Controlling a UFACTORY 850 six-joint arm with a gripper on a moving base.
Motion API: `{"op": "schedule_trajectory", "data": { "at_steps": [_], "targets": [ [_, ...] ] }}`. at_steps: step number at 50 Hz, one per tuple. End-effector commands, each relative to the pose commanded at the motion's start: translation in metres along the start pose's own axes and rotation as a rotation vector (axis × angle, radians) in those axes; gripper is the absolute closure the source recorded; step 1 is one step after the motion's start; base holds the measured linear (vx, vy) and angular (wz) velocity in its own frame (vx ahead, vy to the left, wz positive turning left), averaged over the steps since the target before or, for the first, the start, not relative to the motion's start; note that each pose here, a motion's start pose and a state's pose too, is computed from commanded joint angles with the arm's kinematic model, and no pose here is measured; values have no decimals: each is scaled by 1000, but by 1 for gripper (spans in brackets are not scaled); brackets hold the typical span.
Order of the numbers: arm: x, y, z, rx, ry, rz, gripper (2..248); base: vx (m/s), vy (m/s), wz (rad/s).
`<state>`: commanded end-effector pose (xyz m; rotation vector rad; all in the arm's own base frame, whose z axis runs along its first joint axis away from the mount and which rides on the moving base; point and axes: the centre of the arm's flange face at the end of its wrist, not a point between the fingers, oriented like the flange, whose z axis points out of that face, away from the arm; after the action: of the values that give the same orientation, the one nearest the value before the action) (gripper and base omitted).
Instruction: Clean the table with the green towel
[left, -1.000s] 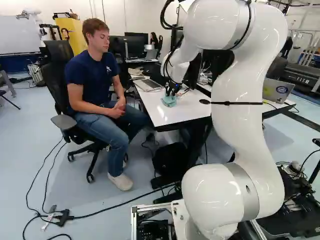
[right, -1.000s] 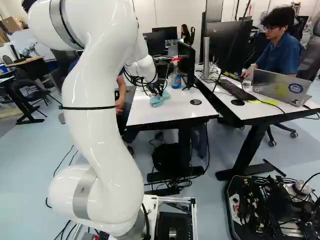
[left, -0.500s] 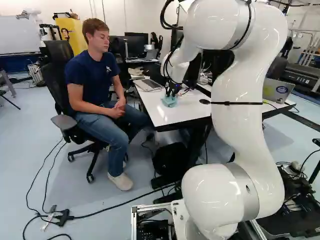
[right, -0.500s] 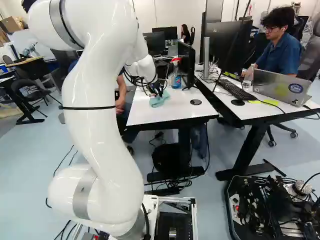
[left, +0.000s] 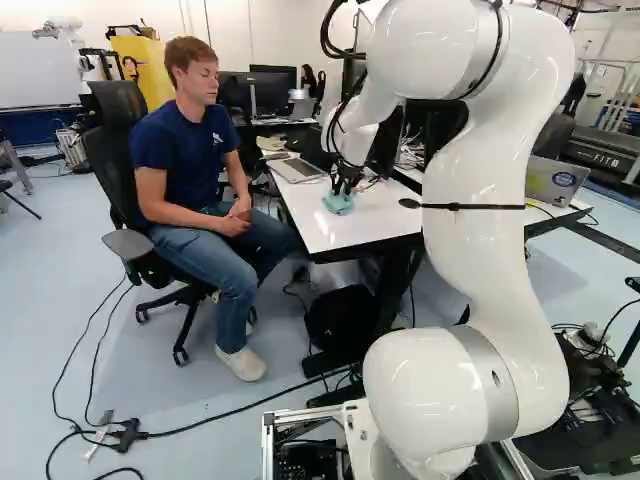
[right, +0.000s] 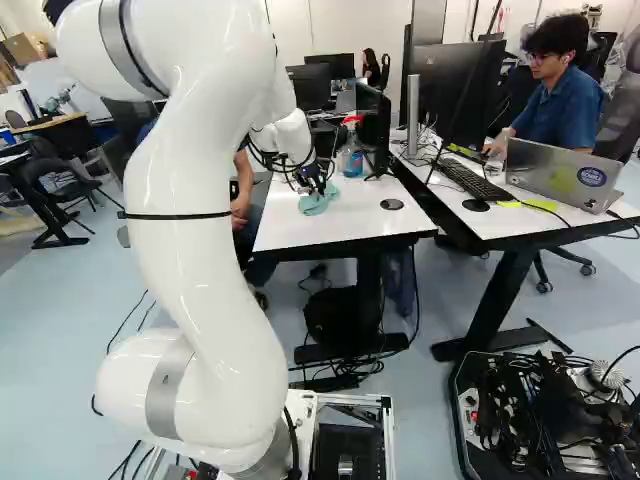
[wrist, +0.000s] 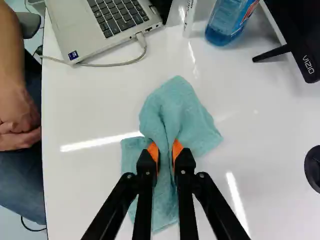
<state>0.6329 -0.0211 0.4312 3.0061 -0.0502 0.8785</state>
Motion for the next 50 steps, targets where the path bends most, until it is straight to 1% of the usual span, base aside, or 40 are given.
{"op": "schedule_trajectory", "data": {
  "at_steps": [19, 35, 42, 50],
  "targets": [
    [25, -8, 19, 7, 25, -10, 199, 0, 0, 0],
    [45, -25, 35, 20, 48, -30, 199, 0, 0, 0],
    [48, -31, 37, 25, 52, -37, 199, 0, 0, 0],
    [47, -34, 36, 27, 51, -40, 199, 0, 0, 0]
  ]
}}
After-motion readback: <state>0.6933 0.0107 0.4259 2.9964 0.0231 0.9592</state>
